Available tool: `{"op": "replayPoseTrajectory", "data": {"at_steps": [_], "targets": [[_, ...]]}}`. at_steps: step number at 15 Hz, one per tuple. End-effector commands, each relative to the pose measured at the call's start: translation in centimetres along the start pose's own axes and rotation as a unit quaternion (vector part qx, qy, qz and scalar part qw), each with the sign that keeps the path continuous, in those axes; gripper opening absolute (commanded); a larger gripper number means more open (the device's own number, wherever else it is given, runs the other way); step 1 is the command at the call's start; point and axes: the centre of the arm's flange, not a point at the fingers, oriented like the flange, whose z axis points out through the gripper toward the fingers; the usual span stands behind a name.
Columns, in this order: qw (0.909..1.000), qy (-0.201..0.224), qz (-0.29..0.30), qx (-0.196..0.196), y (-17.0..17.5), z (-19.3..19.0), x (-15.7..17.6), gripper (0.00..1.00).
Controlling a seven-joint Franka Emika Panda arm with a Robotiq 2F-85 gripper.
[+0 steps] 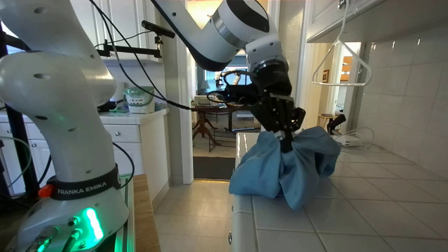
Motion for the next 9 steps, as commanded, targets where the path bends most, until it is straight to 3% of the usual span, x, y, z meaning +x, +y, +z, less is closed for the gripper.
{"op": "replayPoseTrajectory", "data": {"at_steps": [1,8,9], "targets": [[0.9952,0.015,0.075,-0.061,-1.3,3.5,0.8,0.0],[0.9844,0.012,0.135,-0.112,-3.5,8.3,1.8,0.0],[0.9837,0.011,0.132,-0.121,-3.9,8.7,1.9,0.27]]}}
